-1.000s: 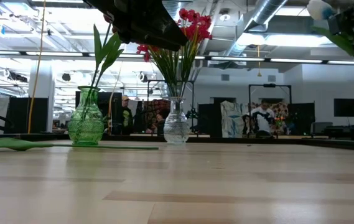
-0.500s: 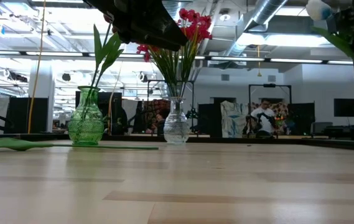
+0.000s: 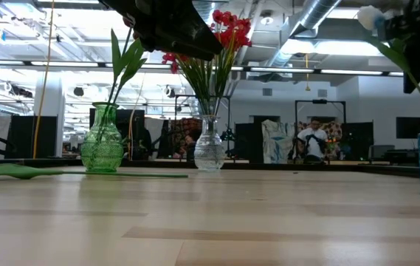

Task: Sort flowers into vase by color
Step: Move the blue vase to the top of the table, then put the dark red tulip into the green vase

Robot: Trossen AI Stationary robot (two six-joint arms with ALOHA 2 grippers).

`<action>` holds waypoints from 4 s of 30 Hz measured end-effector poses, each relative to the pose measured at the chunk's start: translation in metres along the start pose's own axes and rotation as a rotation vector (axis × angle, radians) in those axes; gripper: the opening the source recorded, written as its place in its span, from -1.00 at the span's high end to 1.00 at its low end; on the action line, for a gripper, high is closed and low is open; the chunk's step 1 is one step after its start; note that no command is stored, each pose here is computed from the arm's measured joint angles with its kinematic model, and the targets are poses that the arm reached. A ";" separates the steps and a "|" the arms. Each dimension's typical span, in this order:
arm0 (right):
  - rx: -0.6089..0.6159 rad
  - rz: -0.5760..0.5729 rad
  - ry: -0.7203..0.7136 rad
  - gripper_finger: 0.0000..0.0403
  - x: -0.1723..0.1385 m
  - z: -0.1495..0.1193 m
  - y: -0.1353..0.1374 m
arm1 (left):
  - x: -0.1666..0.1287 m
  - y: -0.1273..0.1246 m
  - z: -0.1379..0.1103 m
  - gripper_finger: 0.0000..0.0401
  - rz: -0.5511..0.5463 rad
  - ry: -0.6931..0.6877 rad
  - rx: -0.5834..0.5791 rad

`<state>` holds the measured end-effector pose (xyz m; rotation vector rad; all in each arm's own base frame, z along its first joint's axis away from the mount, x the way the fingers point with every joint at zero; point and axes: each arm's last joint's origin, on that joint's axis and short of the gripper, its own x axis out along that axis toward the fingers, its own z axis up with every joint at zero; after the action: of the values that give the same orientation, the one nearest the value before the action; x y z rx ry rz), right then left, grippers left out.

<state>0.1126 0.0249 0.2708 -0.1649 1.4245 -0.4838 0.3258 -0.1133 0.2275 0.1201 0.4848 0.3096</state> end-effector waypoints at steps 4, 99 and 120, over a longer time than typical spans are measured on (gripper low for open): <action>0.000 -0.018 0.017 -0.58 0.003 0.002 -0.006 | 0.000 0.000 0.000 0.03 0.000 0.000 0.000; -0.135 1.027 -0.778 -0.58 -0.158 -0.002 -0.021 | 0.000 0.000 0.000 0.03 0.001 -0.001 -0.106; -0.113 0.931 -0.670 -0.58 -0.169 -0.019 0.061 | 0.000 0.000 0.000 0.03 0.001 -0.001 -0.106</action>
<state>0.0963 0.1529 0.3969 0.2337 0.7349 0.4006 0.3259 -0.1132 0.2276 0.0177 0.4665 0.3354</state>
